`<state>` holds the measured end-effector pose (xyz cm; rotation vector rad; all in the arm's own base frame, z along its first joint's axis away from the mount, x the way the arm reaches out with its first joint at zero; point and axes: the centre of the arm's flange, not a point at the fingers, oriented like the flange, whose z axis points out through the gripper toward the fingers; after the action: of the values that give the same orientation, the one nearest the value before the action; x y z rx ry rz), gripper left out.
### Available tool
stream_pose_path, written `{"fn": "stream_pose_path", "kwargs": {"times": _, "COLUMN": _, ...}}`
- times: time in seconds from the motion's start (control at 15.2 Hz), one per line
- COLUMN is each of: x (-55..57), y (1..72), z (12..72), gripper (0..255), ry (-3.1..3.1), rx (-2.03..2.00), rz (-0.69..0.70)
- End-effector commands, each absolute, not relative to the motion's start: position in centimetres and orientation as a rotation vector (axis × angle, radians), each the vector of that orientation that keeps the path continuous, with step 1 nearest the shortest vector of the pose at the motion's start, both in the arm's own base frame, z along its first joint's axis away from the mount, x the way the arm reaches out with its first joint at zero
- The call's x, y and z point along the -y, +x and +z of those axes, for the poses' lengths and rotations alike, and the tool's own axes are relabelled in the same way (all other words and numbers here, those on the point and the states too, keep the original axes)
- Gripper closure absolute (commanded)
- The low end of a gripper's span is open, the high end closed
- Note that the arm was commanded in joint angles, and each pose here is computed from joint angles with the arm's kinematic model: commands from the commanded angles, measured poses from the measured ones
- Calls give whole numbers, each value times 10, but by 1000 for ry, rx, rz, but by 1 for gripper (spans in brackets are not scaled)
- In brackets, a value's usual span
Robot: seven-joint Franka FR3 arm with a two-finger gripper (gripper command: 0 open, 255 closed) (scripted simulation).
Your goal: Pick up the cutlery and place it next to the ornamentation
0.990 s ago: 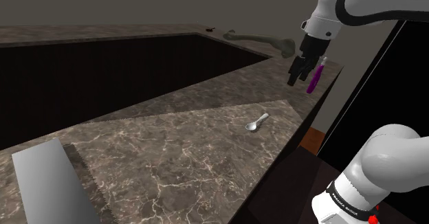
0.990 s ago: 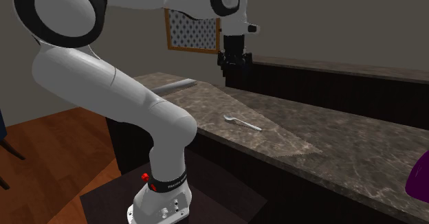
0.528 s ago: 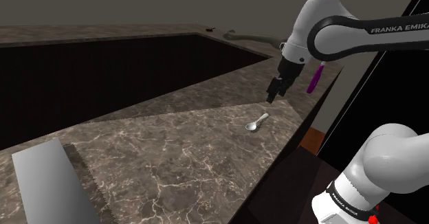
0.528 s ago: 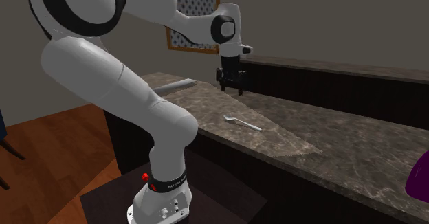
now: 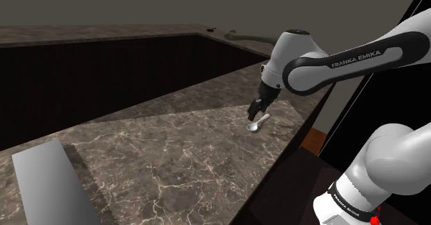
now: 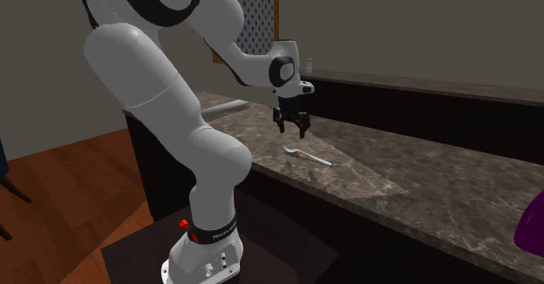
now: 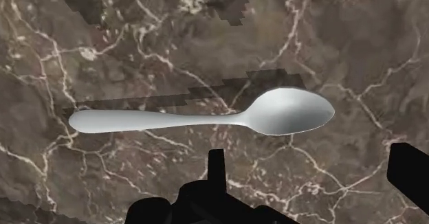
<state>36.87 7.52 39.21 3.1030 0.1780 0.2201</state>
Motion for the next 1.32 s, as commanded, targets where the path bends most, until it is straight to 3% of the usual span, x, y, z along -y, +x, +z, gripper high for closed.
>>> {"fn": "stream_pose_path", "kwargs": {"times": 0.0, "x": -84, "y": 377, "z": 372, "gripper": 0, "ry": 3099, "rx": -197, "rz": 246}}
{"fn": "stream_pose_path", "kwargs": {"times": 0.53, "x": -84, "y": 384, "z": 332, "gripper": 0, "ry": 3099, "rx": -197, "rz": 246}}
{"fn": "stream_pose_path", "kwargs": {"times": 1.06, "x": -84, "y": 384, "z": 332, "gripper": 0, "ry": 3099, "rx": -197, "rz": 246}}
{"fn": "stream_pose_path", "kwargs": {"times": 1.12, "x": -84, "y": 384, "z": 332, "gripper": 255, "ry": 3099, "rx": -197, "rz": 246}}
{"fn": "stream_pose_path", "kwargs": {"times": 1.25, "x": -84, "y": 384, "z": 332, "gripper": 255, "ry": 3099, "rx": -197, "rz": 246}}
